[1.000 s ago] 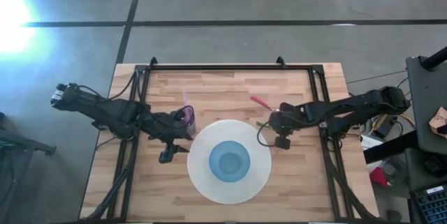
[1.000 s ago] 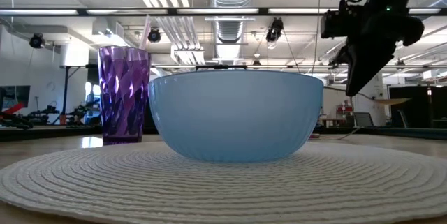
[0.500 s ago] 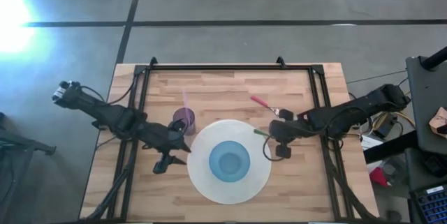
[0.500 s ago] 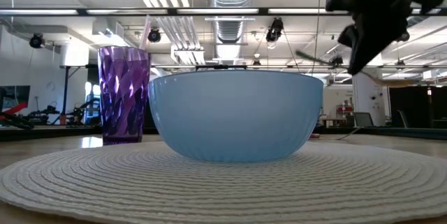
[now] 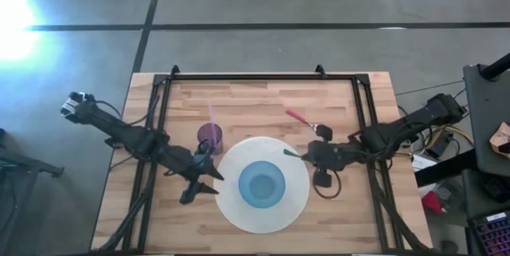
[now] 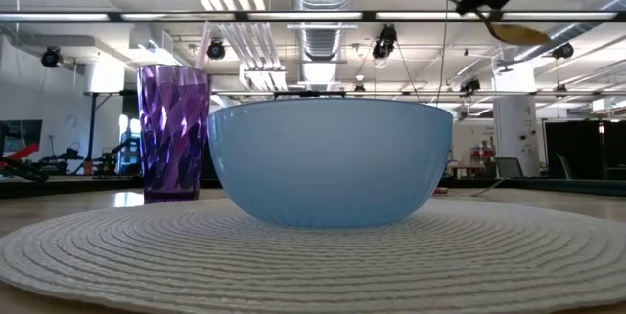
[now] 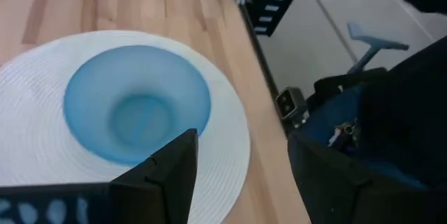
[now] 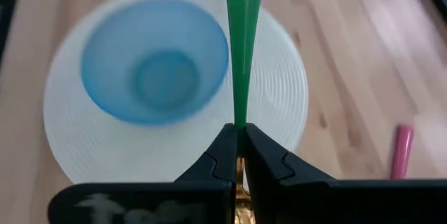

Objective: Pick & Place Utensil
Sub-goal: Put the spoon into the bowl

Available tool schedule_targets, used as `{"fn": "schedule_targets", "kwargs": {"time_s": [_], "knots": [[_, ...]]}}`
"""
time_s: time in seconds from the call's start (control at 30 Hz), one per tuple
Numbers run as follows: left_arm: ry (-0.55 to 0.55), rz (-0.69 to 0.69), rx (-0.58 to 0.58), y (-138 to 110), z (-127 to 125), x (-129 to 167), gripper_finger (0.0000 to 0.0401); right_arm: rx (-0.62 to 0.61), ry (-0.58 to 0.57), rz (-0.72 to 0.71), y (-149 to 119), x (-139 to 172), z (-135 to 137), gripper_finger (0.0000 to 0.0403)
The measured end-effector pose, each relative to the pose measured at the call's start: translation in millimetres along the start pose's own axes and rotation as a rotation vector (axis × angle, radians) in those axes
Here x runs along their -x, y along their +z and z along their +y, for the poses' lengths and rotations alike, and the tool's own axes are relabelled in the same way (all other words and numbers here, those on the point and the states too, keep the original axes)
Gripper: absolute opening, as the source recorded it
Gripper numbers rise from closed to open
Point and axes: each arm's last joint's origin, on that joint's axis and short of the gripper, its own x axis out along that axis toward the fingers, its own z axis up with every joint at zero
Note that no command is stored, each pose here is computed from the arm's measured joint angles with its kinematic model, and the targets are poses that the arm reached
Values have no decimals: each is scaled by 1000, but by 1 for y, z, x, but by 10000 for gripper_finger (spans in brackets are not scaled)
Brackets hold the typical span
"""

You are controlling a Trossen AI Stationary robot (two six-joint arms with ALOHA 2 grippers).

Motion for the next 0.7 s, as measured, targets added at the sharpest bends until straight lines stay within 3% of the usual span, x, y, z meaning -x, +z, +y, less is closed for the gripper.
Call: {"fn": "schedule_targets", "kwargs": {"time_s": [0.23,0.4,0.7], "knots": [[-21,-66,-5,2,-8,-3,213,85,19,-98,22,-5,28,11],[-36,-81,-12,1,-15,-11,213,155,-52,-102,39,-23,51,11],[169,-97,22,-2,-15,-35,213,207,-225,-173,69,-48,83,11]]}}
